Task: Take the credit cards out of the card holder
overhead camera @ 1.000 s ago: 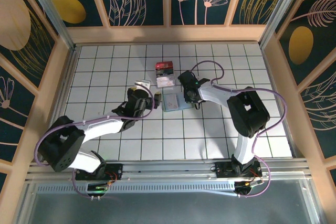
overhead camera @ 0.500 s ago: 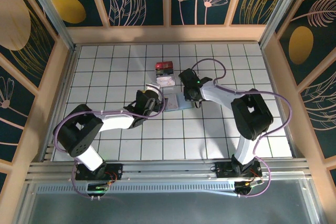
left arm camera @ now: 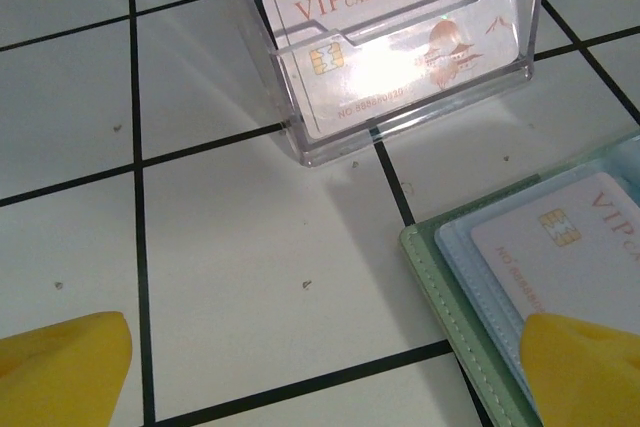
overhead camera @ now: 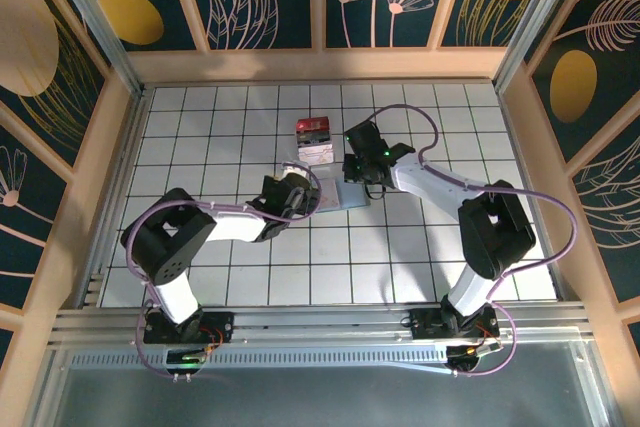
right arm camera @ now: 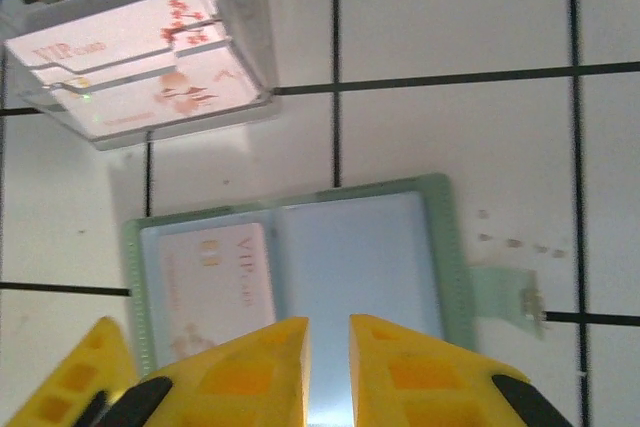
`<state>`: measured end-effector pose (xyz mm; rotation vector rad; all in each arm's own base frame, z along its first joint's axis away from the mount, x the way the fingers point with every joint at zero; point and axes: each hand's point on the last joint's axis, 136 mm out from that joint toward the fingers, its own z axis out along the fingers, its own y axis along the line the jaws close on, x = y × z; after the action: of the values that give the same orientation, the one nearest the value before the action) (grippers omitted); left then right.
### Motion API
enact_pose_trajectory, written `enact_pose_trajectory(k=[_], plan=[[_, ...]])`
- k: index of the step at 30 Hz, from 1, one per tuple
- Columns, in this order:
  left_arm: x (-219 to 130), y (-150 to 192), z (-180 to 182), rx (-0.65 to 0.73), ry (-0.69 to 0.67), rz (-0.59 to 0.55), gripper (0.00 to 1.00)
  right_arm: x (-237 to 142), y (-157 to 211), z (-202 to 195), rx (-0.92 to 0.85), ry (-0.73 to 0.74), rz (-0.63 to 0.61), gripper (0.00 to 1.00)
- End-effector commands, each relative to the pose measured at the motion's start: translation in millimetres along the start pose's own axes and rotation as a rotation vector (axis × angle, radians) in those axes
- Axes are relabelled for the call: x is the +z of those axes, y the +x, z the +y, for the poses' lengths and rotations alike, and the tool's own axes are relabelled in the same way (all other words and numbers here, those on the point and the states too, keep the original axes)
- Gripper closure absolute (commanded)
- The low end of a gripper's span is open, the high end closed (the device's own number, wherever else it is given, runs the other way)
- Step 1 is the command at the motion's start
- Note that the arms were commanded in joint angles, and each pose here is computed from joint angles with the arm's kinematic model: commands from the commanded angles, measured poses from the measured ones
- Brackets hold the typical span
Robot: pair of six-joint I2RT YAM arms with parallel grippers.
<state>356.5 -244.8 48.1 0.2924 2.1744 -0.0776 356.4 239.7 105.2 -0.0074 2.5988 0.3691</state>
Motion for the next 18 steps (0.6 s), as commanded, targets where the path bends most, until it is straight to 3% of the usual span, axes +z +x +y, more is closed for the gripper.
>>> enact_pose_trajectory(k=[1,18], plan=[[6,-2,1,-0.031,-0.028,0.004,0.01,9,1,22,0.028,-0.109,0.033,0.82],[9,20,9,-0.008,-0.067,0.072,0.01,48,29,29,0.057,-0.163,0.144,0.82]])
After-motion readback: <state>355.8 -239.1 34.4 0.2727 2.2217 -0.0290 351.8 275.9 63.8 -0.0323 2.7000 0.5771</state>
